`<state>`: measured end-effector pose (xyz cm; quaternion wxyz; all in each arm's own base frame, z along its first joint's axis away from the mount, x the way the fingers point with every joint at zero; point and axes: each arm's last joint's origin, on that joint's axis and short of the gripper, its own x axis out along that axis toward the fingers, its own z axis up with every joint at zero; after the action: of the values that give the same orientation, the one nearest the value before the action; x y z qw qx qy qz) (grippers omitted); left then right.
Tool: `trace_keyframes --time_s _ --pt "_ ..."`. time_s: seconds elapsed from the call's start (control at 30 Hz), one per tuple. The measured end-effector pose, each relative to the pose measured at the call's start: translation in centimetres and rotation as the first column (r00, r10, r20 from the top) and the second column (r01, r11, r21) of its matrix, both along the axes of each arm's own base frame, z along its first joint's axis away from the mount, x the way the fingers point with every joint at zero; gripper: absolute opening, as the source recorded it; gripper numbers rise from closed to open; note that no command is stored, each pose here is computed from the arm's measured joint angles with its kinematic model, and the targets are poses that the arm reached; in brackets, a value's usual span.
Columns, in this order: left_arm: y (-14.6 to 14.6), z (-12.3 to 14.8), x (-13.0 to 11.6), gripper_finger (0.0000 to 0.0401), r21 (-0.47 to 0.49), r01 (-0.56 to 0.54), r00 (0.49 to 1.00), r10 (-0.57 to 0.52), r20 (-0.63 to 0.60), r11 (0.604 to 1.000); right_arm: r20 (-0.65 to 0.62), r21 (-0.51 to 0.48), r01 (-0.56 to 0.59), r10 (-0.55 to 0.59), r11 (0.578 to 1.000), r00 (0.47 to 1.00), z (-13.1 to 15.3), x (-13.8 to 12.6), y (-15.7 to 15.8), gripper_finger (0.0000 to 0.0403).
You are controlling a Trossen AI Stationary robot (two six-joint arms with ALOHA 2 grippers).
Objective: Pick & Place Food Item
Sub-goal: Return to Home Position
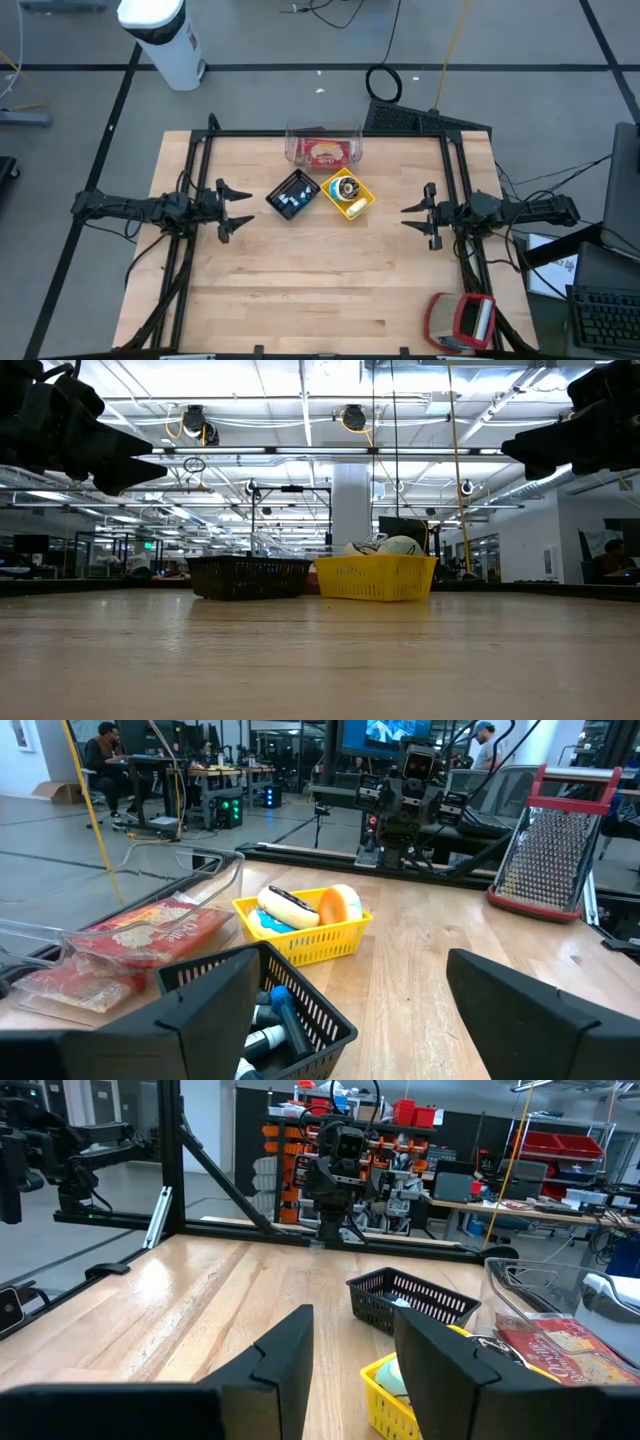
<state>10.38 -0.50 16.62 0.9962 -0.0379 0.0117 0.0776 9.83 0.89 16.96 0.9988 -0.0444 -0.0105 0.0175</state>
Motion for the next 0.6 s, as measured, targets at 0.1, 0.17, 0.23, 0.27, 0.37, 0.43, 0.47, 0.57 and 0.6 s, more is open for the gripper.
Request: trace_keyframes --time_s 0.1,0.17,0.23,0.27,0.37,0.43,0.47,0.57,0.6 --pt "0.0 0.0 0.0 0.0314 0.0 0.0 1.0 0.0 0.0 1.0 0.0 0.0 0.0 0.0 1.0 1.0 0.0 0.0 0.0 0.013" --pt "0.0 0.0 0.0 0.0312 0.0 0.0 1.0 0.0 0.0 1.0 0.0 0.0 0.0 0.0 1.0 1.0 0.0 0.0 0.0 0.013" --pt "0.0 0.0 0.0 0.0311 0.0 0.0 1.0 0.0 0.0 1.0 0.0 0.0 0.0 0.0 1.0 1.0 0.0 0.0 0.0 0.013" --pt "0.0 0.0 0.0 0.0311 0.0 0.0 1.0 0.0 0.0 1.0 0.0 0.0 0.0 0.0 1.0 1.0 0.0 0.0 0.0 0.013" --pt "0.0 0.0 0.0 0.031 0.0 0.0 1.0 0.0 0.0 1.0 0.0 0.0 0.0 0.0 1.0 1.0 0.0 0.0 0.0 0.013" --pt "0.0 0.0 0.0 0.031 0.0 0.0 1.0 0.0 0.0 1.0 0.0 0.0 0.0 0.0 1.0 1.0 0.0 0.0 0.0 0.013" --pt "0.0 0.0 0.0 0.031 0.0 0.0 1.0 0.0 0.0 1.0 0.0 0.0 0.0 0.0 1.0 1.0 0.0 0.0 0.0 0.013" --pt "0.0 0.0 0.0 0.031 0.0 0.0 1.0 0.0 0.0 1.0 0.0 0.0 0.0 0.0 1.0 1.0 0.0 0.0 0.0 0.013" --pt "0.0 0.0 0.0 0.031 0.0 0.0 1.0 0.0 0.0 1.0 0.0 0.0 0.0 0.0 1.0 1.0 0.0 0.0 0.0 0.013"
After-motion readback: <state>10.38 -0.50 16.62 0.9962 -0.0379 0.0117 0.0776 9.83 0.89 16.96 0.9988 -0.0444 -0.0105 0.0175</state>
